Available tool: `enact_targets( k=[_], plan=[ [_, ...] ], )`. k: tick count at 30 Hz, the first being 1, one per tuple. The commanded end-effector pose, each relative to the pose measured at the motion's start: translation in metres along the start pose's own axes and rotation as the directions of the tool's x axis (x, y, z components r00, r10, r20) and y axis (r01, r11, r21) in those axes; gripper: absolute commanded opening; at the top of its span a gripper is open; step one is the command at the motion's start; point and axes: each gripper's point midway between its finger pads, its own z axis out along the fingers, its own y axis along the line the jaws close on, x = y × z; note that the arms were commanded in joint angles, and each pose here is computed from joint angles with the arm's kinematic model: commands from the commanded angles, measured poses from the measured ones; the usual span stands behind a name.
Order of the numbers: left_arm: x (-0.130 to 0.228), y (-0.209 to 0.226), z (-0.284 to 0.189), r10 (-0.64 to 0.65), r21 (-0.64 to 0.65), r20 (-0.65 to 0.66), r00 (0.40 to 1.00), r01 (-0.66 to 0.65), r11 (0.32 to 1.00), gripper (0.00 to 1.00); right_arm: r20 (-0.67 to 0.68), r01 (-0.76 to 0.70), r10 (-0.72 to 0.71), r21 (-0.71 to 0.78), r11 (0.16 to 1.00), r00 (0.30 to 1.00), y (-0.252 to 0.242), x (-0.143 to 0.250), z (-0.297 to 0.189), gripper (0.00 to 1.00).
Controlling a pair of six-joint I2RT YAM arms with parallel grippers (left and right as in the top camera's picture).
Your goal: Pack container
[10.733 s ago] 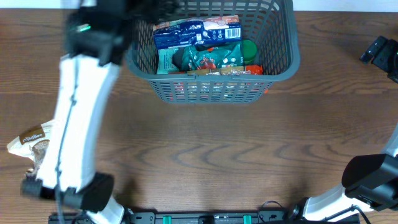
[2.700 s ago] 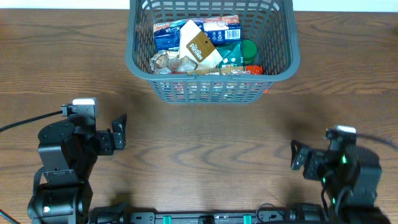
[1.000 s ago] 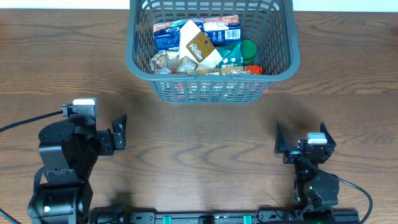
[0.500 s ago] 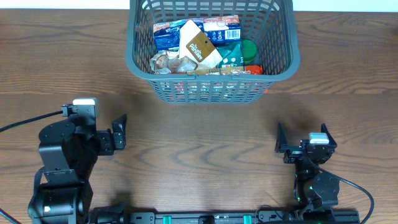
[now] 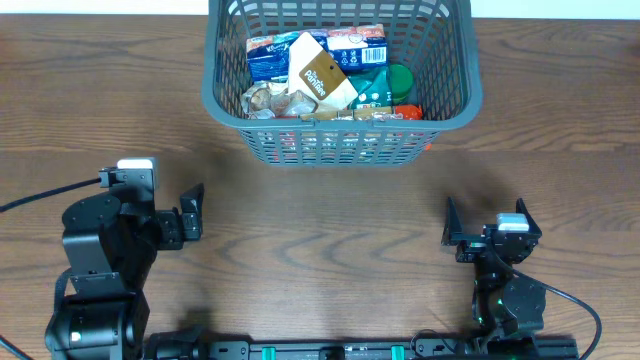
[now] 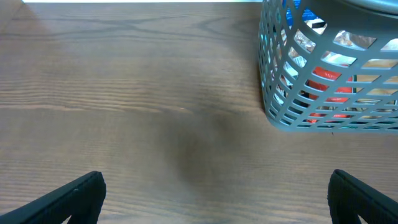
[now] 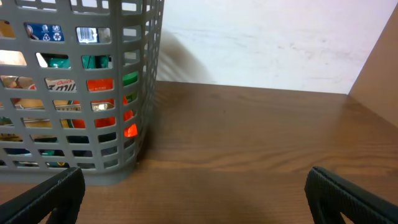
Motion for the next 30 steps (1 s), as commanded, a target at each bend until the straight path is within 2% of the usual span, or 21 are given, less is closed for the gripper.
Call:
enact_targets(
  k=[1,7,12,16,20,23,26,30],
  plan=[
    [-0.002,0.001,-0.019,0.015,-0.018,0.054,0.998,-0.014,1.000,0.99,0.000,-0.017,0.017,0.023,1.000,1.000,-0.005,0.000,0.000,0.99],
    [-0.010,-0.010,-0.058,0.048,0.015,0.278,0.959,-0.054,0.998,0.99,0.000,-0.017,0.017,0.023,1.000,1.000,-0.005,0.000,0.000,0.99],
    [-0.020,-0.012,-0.058,0.072,-0.005,0.511,0.857,-0.081,0.997,0.99,0.000,-0.017,0.017,0.023,1.000,1.000,-0.005,0.000,0.000,0.99],
    [-0.021,-0.012,-0.043,0.072,-0.018,0.625,0.778,-0.077,0.997,0.99,0.001,-0.017,0.017,0.023,1.000,1.000,-0.005,0.000,0.000,0.99],
    [-0.015,-0.008,-0.027,0.071,-0.042,0.685,0.725,-0.058,0.997,0.99,0.000,-0.017,0.017,0.023,1.000,1.000,-0.005,0.000,0.000,0.99],
    [-0.006,0.000,-0.016,0.066,-0.078,0.697,0.714,-0.016,0.997,0.99,0.001,-0.017,0.017,0.023,1.000,1.000,-0.005,0.000,0.000,0.99],
    [0.005,0.009,-0.004,0.060,-0.113,0.698,0.713,0.028,0.993,0.99,0.001,-0.017,0.017,0.023,1.000,1.000,-0.005,0.000,0.000,0.99],
    [0.019,0.012,0.012,0.058,-0.126,0.669,0.741,0.037,0.991,0.99,0.000,-0.017,0.017,0.023,1.000,1.000,-0.005,0.000,0.000,0.99]
  ],
)
